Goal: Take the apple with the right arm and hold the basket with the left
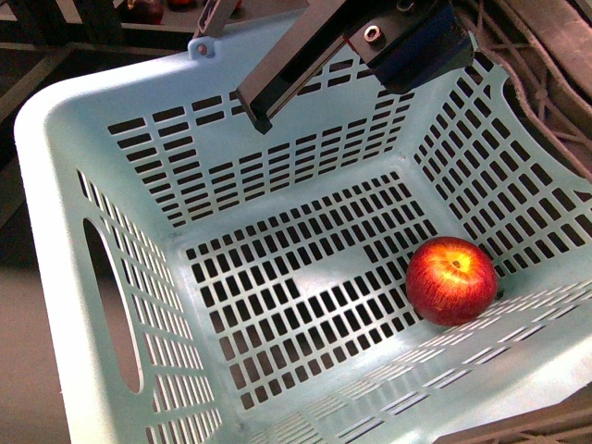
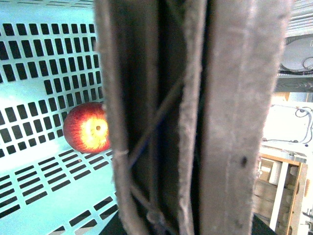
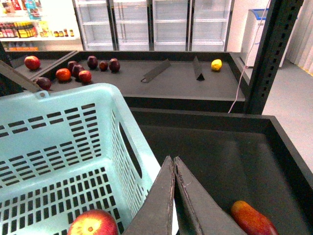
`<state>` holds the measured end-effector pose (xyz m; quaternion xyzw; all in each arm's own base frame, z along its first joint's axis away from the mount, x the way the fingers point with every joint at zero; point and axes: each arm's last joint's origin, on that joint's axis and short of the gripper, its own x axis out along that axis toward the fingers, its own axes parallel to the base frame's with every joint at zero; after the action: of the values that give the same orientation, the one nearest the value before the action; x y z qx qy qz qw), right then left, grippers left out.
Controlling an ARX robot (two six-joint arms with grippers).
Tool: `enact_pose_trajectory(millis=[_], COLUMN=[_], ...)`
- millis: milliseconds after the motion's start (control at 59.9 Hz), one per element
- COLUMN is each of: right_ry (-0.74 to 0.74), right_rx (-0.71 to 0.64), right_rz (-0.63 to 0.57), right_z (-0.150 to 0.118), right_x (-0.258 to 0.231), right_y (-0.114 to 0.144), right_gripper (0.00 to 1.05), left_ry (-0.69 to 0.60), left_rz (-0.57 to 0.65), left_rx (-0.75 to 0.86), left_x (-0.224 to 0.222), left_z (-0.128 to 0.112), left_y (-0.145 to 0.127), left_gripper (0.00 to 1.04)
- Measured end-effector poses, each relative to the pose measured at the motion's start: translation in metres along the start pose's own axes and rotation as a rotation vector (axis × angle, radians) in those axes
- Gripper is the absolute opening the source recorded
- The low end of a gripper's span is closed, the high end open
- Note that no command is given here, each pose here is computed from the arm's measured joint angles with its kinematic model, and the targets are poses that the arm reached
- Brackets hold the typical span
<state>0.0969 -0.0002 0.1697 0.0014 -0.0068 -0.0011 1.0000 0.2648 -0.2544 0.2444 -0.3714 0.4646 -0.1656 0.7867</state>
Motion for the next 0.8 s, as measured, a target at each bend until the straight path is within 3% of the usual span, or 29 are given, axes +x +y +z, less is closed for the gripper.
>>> enact_pose_trajectory(millis=[551,751,801], right_ry=[-0.001,-0.001,-0.001], right_rx=[0.000,0.000,0.000], right_rz=[0.000,0.000,0.000], right_z=[0.0001,0.0001,0.0001], right_x=[0.0000,0.0000,0.0000], right_y=[0.0000,0.0000,0.0000], right_gripper=[0.97,0.96,0.96], left_ry=[-0.004,-0.004,-0.103], left_rz=[0.002,0.002,0.035], left_rx=[0.003,0.002,-0.050], left_x=[0.0000,0.0000,0.0001], left_z=[0.0001,0.0001,-0.0001], left_y=[0.0001,0.0001,-0.0011], left_gripper=[0.16,0.16,0.16])
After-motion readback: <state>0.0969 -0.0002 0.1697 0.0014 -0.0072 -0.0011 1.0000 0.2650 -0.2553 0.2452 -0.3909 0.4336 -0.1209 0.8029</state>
